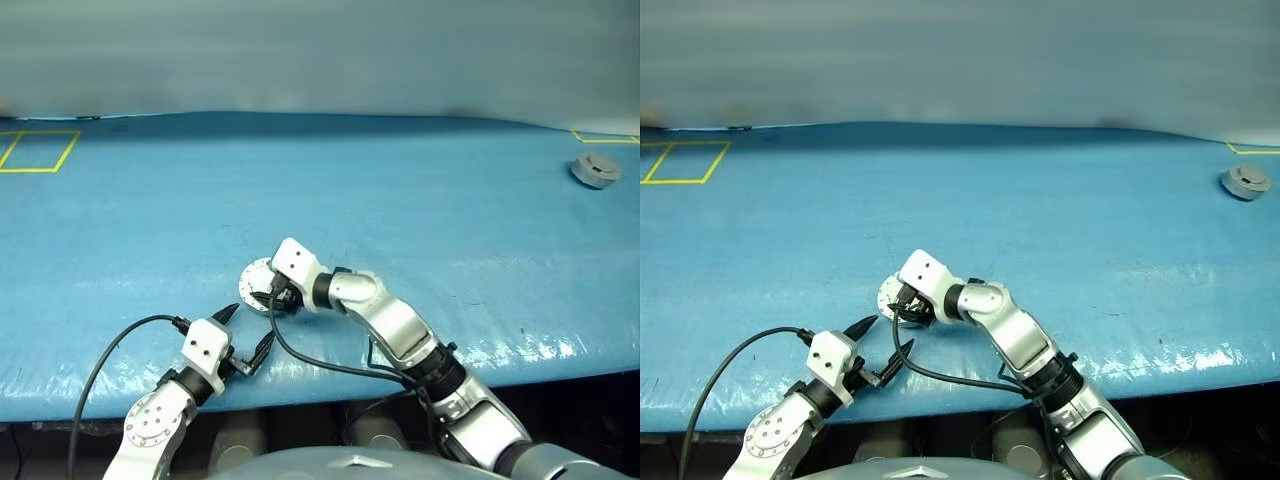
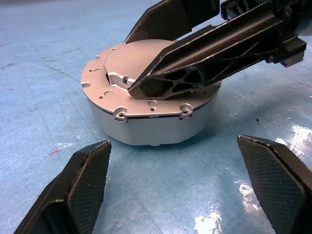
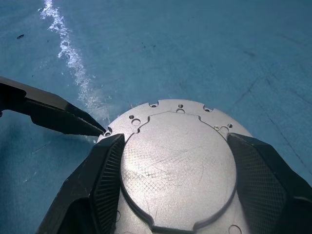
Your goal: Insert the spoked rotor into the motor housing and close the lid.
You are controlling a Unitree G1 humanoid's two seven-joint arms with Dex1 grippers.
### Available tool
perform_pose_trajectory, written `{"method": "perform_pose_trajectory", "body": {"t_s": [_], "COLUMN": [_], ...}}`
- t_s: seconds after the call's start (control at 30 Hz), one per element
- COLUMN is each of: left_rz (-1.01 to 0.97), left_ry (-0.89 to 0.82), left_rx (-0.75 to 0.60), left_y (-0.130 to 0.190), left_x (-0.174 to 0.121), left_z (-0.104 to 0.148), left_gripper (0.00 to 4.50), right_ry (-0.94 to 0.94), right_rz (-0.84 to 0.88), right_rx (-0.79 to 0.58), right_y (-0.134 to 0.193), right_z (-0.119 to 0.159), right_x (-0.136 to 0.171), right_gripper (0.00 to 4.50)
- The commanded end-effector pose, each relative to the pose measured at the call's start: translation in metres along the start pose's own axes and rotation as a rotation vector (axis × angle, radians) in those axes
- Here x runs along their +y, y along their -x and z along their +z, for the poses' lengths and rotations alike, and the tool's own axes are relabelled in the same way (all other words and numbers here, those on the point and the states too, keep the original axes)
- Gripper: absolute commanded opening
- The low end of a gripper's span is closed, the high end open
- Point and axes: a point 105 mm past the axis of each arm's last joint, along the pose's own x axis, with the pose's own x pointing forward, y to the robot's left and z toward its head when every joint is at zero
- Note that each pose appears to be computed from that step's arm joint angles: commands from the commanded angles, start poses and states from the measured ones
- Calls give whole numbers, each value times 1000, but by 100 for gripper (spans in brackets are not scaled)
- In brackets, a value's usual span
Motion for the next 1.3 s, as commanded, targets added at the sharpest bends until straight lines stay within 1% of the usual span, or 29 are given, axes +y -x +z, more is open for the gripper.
{"method": "perform_pose_trajectory", "body": {"t_s": [0.03,0.13,0.3,0.4,0.5,0.57,0.7,0.9,1.03,1.17,1.3], "left_rz": [-16,-16,-15,-16,-17,-18,-19,-19,-16,-6,-1], "left_ry": [-10,-10,-11,-11,-12,-12,-12,-14,-18,-26,-29], "left_rx": [-41,-41,-42,-41,-40,-39,-37,-37,-37,-37,-35], "left_y": [0,0,0,0,1,1,1,1,1,1,1], "left_x": [-4,-4,-4,-4,-4,-4,-4,-3,-3,-1,-1], "left_z": [11,11,11,10,10,10,10,10,10,10,10], "left_gripper": [450,450,450,450,450,450,450,450,450,450,450], "right_ry": [-28,-43,-49,-39,33,30,53,24,11,-53,-51], "right_rz": [38,66,17,16,24,26,-21,-64,-102,-110,-110], "right_rx": [152,182,231,215,181,165,179,170,192,223,249], "right_y": [-2,-1,0,-1,-3,-3,-3,-5,-5,-5,-4], "right_z": [-26,-29,-35,-35,-34,-35,-40,-40,-44,-50,-54], "right_x": [5,7,-2,1,4,5,0,0,-5,-6,-7], "right_gripper": [304,304,304,304,304,304,304,304,304,304,304]}}
